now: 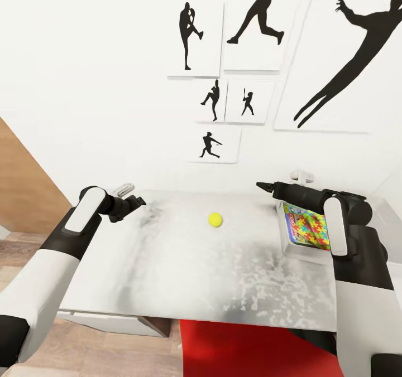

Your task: Put all the toys in the child's room - the three board games (two on the bed and one on the table), the two jigsaw puzzles on the table, and the tennis ball on the table - inside the toy box on the table in the child's room.

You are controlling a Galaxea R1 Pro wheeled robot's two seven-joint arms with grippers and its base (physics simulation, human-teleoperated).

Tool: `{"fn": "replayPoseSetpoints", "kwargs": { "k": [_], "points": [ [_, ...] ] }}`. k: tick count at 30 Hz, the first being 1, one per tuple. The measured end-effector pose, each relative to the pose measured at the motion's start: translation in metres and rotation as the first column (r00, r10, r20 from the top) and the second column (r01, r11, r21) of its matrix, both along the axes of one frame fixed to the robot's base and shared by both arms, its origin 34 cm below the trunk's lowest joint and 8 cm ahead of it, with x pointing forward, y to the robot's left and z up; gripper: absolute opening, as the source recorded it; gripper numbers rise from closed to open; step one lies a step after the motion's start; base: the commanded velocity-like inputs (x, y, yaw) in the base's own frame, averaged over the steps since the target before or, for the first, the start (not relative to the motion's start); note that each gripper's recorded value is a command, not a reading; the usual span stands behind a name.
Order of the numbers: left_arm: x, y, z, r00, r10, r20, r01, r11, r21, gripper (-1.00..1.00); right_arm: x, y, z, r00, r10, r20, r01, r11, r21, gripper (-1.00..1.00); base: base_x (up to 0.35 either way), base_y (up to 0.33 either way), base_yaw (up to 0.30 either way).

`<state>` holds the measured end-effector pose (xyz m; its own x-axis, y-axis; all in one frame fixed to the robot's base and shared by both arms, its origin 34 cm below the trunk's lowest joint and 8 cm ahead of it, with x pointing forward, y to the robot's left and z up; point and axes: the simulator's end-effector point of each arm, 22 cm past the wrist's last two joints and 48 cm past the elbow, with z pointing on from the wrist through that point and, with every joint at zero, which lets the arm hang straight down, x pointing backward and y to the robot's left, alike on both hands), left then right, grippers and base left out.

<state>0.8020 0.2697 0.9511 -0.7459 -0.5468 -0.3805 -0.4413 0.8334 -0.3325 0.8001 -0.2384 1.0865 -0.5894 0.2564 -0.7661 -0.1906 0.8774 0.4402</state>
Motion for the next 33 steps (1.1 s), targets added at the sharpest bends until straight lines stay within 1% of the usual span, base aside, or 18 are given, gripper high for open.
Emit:
{"fn": "replayPoseSetpoints", "kwargs": {
  "k": [4, 12, 16, 20, 25, 33],
  "points": [
    [0.0, 0.0, -0.001, 1.0, -0.001, 0.0, 0.001, 1.0, -0.002, 1.0, 0.0, 0.0, 0.0, 1.0, -0.002, -0.001, 0.002, 1.0, -0.001, 1.0, -0.048, 0.0, 0.001],
    [0.0, -0.001, -0.001, 1.0, -0.002, 0.0, 0.002, 1.0, -0.006, 1.0, 0.001, 0.0, 0.0, 1.0, -0.003, 0.0, 0.003, 1.0, 0.0, 1.0, -0.15, 0.0, 0.0],
    [0.0, -0.001, 0.0, 1.0, -0.002, 0.002, 0.002, 1.0, -0.006, 1.0, 0.008, 0.001, 0.009, 1.0, -0.003, 0.013, 0.003, 1.0, 0.003, 1.0, -0.035, 0.0, 0.004],
    [0.0, -0.001, 0.001, 1.0, -0.003, 0.005, 0.003, 1.0, -0.005, 1.0, 0.013, -0.001, 0.005, 1.0, -0.014, -0.004, 0.014, 1.0, 0.0, 1.0, -0.016, 0.0, 0.045],
    [0.001, -0.001, 0.003, 1.0, -0.004, 0.009, 0.004, 1.0, -0.005, 1.0, 0.024, -0.006, 0.001, 0.999, -0.037, -0.028, 0.036, 0.999, -0.007, 1.0, -0.006, 0.0, 0.172],
    [0.001, -0.002, 0.003, 1.0, -0.004, 0.01, 0.004, 1.0, -0.005, 1.0, 0.028, -0.008, -0.004, 0.998, -0.046, -0.048, 0.045, 0.999, -0.01, 1.0, -0.002, 0.0, 0.244]
  ]
}}
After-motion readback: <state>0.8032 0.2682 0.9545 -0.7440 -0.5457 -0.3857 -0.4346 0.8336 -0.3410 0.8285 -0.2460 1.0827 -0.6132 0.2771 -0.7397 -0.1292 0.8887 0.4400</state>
